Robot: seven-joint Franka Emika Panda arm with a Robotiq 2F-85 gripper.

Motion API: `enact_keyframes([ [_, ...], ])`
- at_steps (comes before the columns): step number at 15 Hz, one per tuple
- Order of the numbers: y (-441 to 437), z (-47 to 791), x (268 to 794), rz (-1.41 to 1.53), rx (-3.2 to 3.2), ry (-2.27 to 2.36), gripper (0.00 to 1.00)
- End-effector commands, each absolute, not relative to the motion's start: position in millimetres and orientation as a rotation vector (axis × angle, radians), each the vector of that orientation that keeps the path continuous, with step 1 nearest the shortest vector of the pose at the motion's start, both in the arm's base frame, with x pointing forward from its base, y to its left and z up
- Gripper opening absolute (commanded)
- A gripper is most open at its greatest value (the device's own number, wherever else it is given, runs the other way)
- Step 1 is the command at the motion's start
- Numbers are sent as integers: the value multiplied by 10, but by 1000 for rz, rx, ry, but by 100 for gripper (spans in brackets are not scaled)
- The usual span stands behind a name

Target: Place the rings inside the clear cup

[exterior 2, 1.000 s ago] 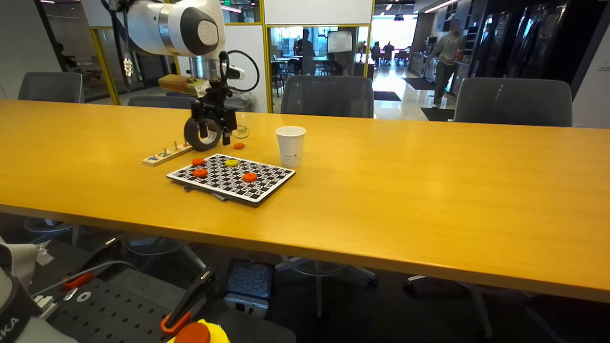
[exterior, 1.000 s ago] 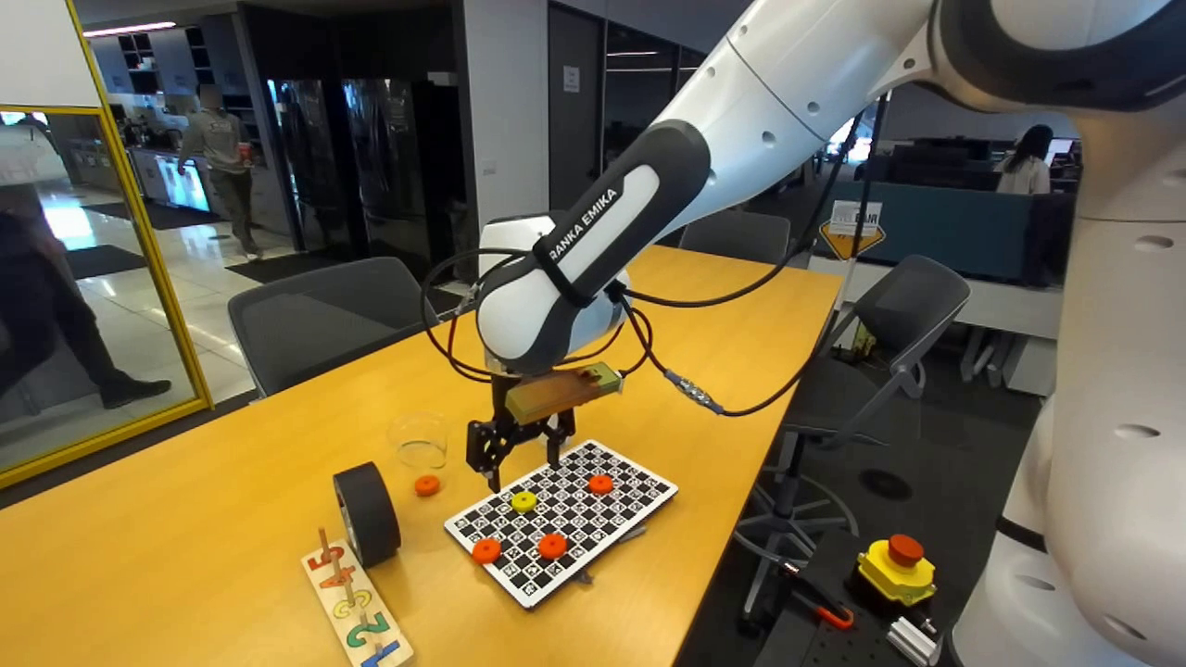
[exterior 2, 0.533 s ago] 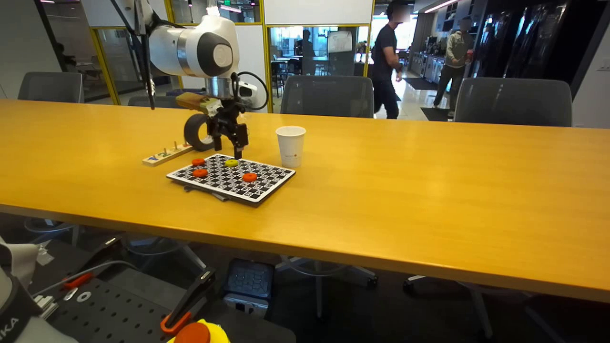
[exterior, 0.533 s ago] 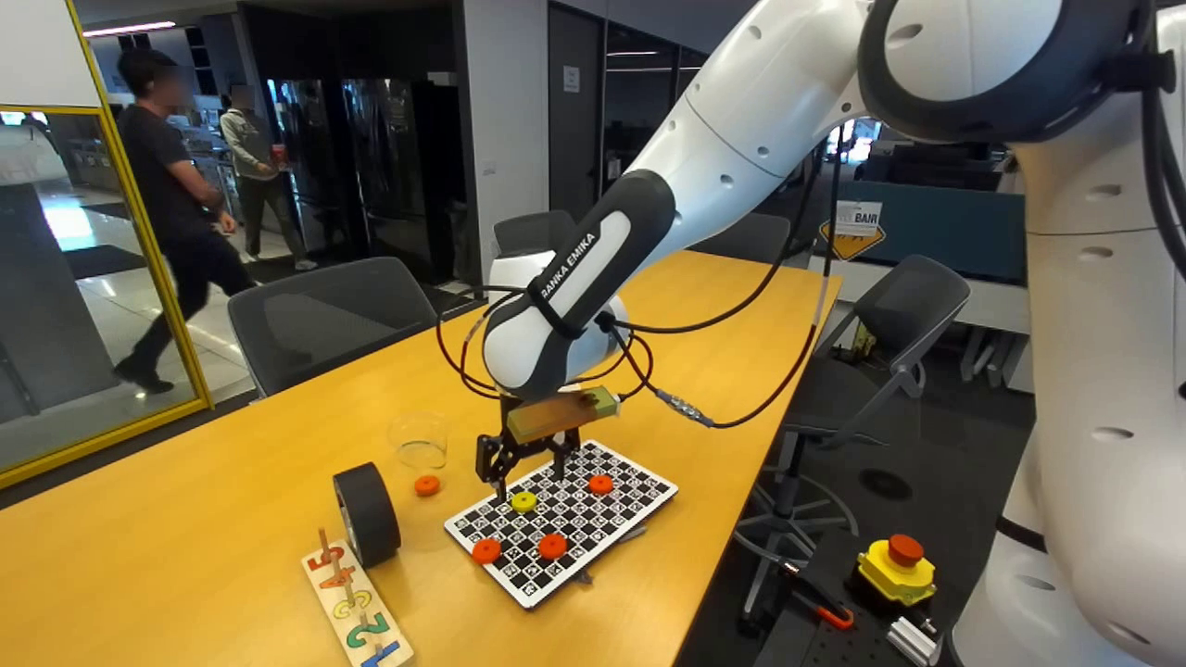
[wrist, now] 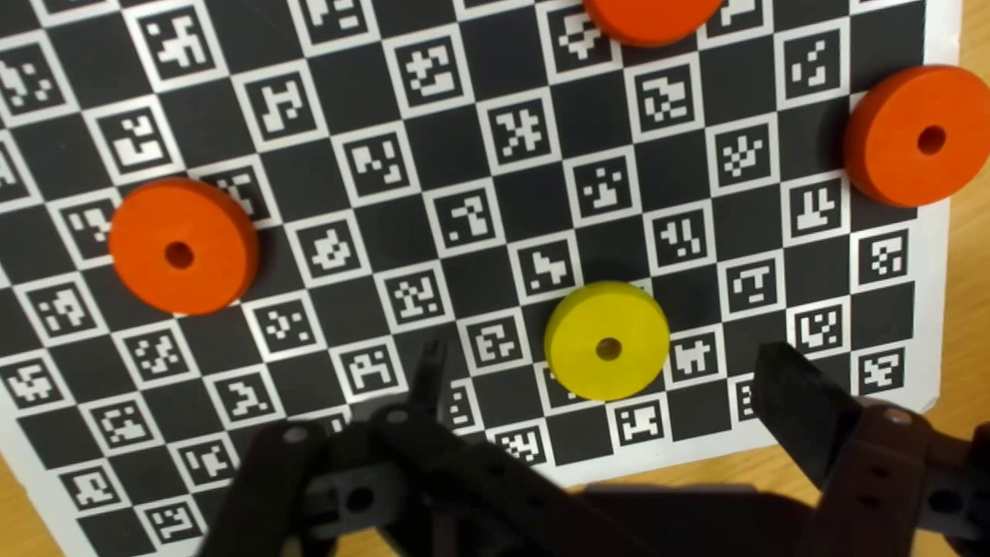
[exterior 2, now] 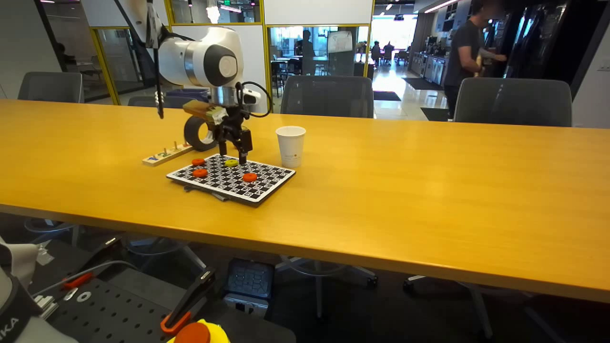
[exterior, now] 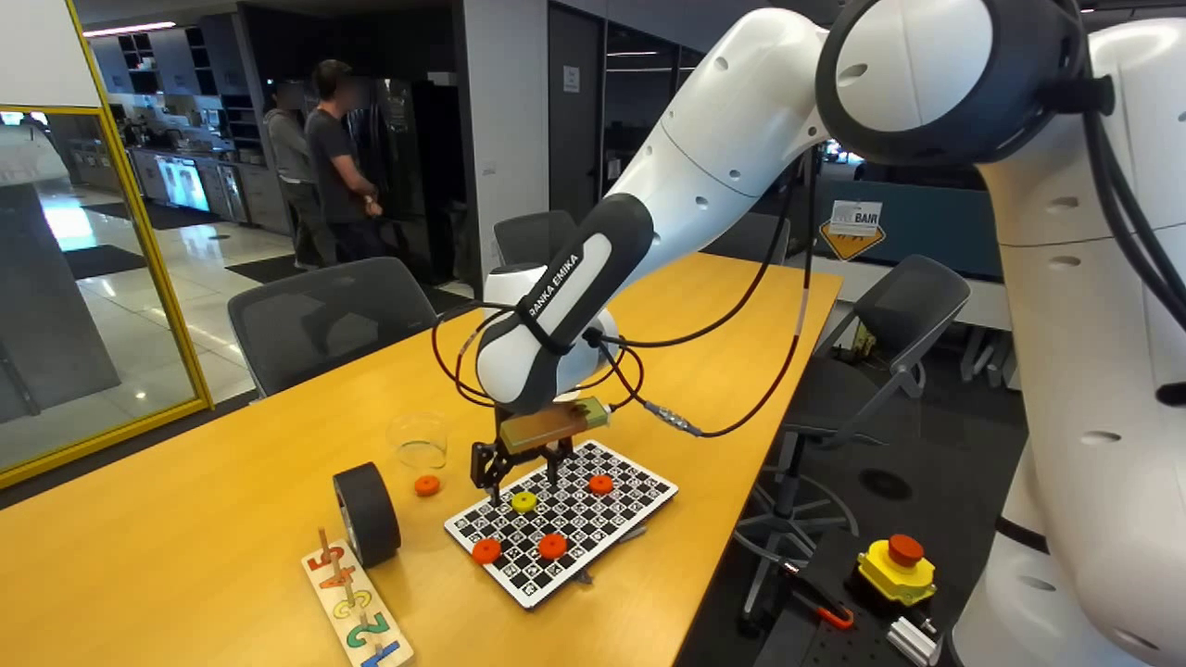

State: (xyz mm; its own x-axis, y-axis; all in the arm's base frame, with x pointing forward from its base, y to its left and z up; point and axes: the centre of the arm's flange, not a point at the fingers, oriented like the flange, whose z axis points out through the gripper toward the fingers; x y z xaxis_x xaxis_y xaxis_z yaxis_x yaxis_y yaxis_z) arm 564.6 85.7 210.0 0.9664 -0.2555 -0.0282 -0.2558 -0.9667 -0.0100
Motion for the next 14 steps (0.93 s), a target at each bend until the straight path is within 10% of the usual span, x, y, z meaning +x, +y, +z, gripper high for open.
enact_keyframes([
  [1, 886, 2094, 5743, 7, -3108, 425, 100],
  [4, 874, 2078, 5750, 8, -3118, 417, 100],
  [5, 870, 2076, 5749, 10, -3113, 418, 75],
  [14, 866, 2083, 5732, 22, -3116, 419, 18],
])
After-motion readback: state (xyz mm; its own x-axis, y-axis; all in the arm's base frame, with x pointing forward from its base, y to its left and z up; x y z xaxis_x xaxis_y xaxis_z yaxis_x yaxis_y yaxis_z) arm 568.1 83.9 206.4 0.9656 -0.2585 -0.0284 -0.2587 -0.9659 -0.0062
